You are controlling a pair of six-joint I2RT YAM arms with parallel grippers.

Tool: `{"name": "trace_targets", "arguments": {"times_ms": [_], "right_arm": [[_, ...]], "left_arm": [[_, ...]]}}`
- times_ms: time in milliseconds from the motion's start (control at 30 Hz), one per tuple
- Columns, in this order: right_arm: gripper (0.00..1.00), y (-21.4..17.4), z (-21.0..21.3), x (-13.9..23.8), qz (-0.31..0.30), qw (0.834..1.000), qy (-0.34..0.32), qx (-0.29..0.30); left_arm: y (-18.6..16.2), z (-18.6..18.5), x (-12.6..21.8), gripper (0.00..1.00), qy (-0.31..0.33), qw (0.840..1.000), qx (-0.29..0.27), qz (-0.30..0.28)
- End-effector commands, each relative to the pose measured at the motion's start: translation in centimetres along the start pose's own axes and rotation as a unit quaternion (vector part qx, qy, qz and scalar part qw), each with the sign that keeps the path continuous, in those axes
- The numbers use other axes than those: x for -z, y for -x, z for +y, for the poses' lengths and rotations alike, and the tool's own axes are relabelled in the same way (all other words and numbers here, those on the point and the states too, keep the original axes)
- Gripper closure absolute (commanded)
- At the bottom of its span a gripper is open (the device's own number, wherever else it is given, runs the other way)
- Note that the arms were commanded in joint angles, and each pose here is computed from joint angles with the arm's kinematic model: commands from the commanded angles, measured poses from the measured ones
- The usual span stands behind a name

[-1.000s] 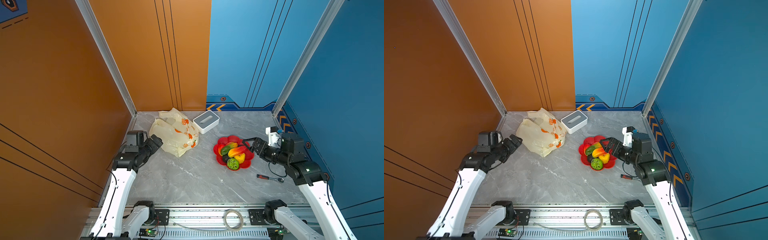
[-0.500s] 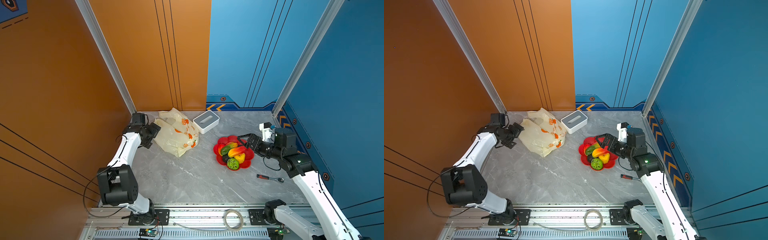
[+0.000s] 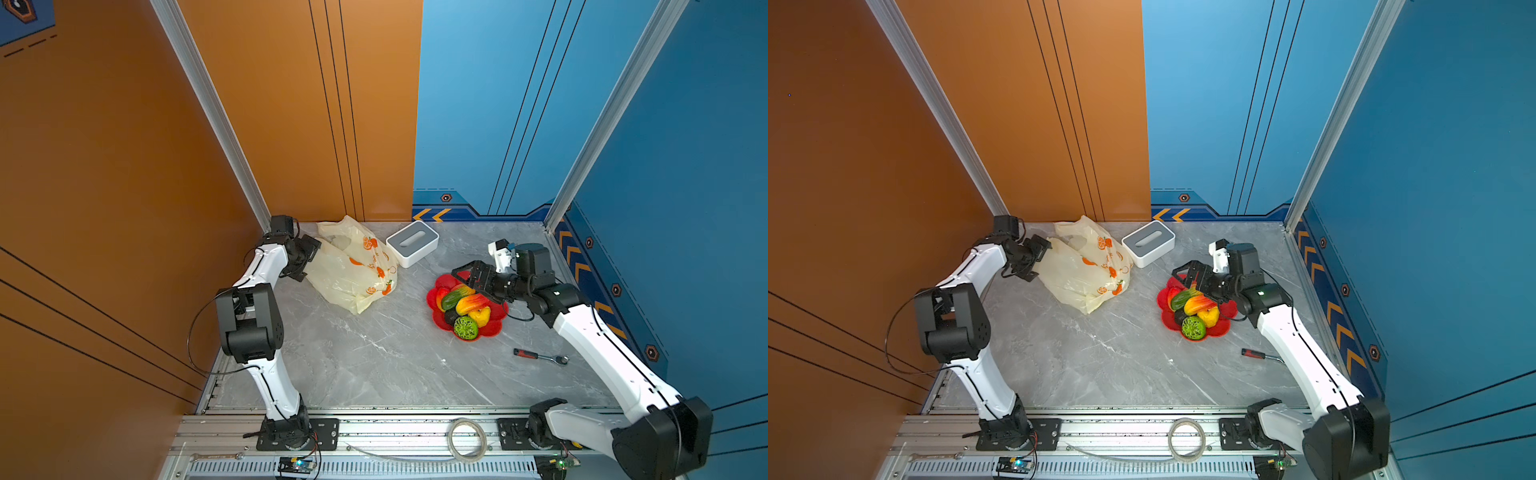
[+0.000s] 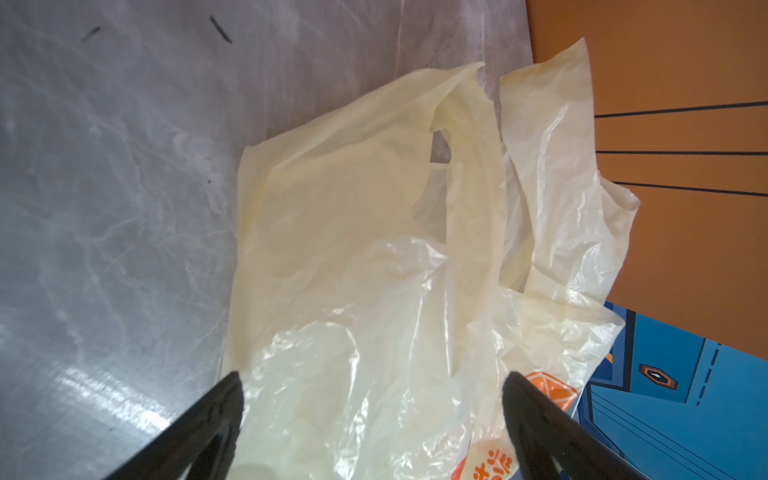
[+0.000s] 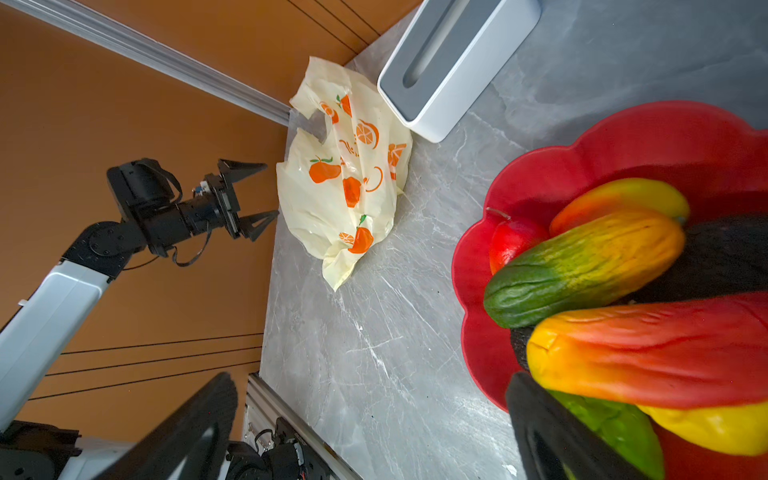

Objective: Place the fruits into the plastic bag
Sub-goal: 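Close the left gripper on the bag's top edge while the right hovers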

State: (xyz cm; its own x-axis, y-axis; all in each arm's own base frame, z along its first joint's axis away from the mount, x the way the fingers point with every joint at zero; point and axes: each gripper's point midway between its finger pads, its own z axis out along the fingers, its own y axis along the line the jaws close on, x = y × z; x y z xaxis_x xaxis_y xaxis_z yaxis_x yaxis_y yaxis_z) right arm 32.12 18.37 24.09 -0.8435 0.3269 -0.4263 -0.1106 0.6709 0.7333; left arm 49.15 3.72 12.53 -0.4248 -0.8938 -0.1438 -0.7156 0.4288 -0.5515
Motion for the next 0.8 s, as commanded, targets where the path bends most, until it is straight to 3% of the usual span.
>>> {"name": "trace_targets", "arguments": {"times_ms": [0, 167, 467, 567, 767], "right_arm": [[0.0, 1.5, 2.7, -1.0, -0.012, 0.999, 0.039, 0.027], [0.0, 1.6, 3.2, -3.3, 0.006, 0.999, 0.042, 0.029], [0.0, 1.4, 3.6, -6.7, 0.029, 0.998, 0.042, 0.026], [0.0, 1.0, 3.6, -7.9, 0.04, 0.998, 0.041, 0.024], [0.0, 0.3, 4.3, -9.2, 0.053, 0.997, 0.042, 0.03]], "left_arm": [[0.8, -0.5, -1.0, 0.02, -0.002, 1.0, 0.006, 0.002], [1.5, -0.4, -3.1, 0.0, 0.006, 1.0, 0.011, 0.007], [2.0, -0.1, -5.5, 0.13, 0.016, 1.0, 0.005, 0.013], [1.9, 0.0, -6.2, 0.41, 0.017, 1.0, 0.005, 0.021], [2.0, 0.2, -6.9, 0.81, 0.015, 0.999, -0.003, 0.029]]}}
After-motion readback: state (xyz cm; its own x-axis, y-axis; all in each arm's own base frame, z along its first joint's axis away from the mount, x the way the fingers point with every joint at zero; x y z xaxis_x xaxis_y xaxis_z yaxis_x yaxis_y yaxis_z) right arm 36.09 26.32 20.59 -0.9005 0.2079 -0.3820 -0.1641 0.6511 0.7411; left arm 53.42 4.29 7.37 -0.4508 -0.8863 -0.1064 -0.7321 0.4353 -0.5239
